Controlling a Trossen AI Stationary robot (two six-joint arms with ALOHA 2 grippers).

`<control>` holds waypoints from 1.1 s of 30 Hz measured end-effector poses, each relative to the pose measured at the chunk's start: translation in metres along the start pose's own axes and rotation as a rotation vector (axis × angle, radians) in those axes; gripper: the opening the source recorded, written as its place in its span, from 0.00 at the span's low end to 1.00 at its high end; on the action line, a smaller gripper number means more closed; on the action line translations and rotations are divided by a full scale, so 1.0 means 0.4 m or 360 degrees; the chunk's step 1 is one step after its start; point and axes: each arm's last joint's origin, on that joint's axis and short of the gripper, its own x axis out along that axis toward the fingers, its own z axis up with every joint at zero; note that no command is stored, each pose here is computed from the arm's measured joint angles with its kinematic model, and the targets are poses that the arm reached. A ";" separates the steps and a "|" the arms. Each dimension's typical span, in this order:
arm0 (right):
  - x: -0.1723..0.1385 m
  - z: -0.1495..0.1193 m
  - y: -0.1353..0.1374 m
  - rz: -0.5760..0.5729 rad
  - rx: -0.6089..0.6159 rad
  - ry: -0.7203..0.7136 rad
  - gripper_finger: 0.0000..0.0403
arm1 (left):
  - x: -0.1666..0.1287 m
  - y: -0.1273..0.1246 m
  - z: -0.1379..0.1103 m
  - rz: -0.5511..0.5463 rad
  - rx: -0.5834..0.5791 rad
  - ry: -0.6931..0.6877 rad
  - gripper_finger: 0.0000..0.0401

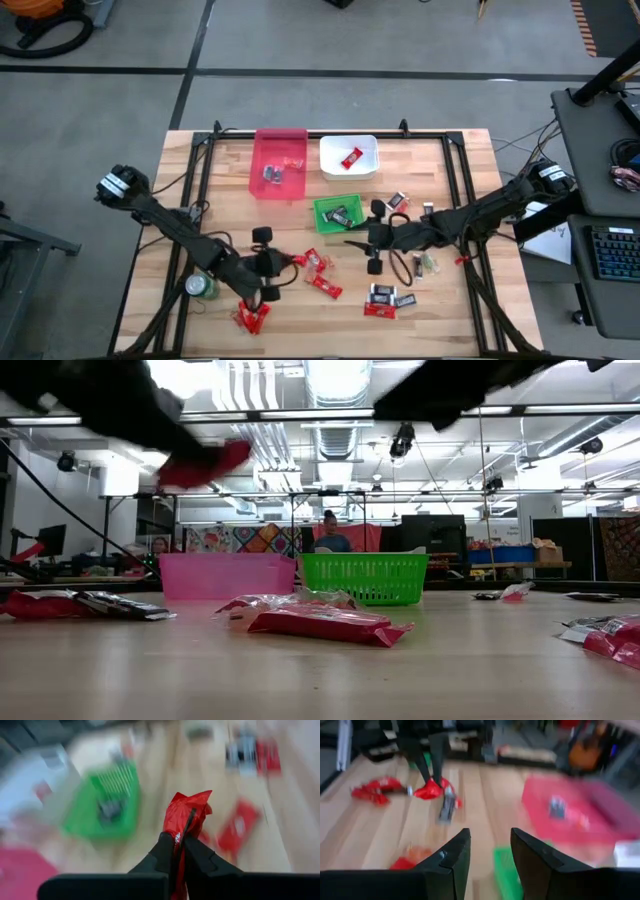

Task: Sort candy
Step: Put the red chocolate bar into the white bin

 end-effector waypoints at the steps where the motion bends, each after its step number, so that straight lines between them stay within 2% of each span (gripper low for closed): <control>1: 0.000 0.006 0.000 0.0001 -0.0032 -0.0056 0.33 | 0.000 -0.001 0.014 0.0031 0.0004 -0.0096 0.00; 6: -0.004 0.018 0.004 0.0142 -0.0142 -0.0266 0.33 | -0.002 -0.002 0.036 0.0059 -0.0011 -0.0571 0.00; 10: -0.006 0.010 0.010 0.0279 -0.0168 -0.0302 0.33 | -0.001 0.012 -0.022 0.0073 -0.0169 -0.0881 0.00; 13: -0.007 0.003 0.011 0.0303 -0.0135 -0.0291 0.32 | -0.002 0.021 -0.056 0.0032 -0.0323 -0.1046 0.00; 17: 0.010 -0.015 0.019 0.0303 -0.0120 -0.0290 0.33 | 0.017 0.009 -0.086 0.0015 -0.0290 -0.1035 0.00; 24: 0.073 -0.042 0.049 0.0270 -0.0131 -0.0497 0.34 | 0.040 -0.017 -0.071 0.0052 -0.0260 -0.1047 0.00; 30: 0.118 -0.062 0.058 0.0259 0.0049 -0.0586 0.45 | 0.041 -0.018 -0.068 0.0055 -0.0258 -0.1050 0.00; 33: 0.141 -0.058 0.061 0.0249 0.0058 -0.0583 0.52 | 0.042 -0.017 -0.066 0.0076 -0.0277 -0.1046 0.00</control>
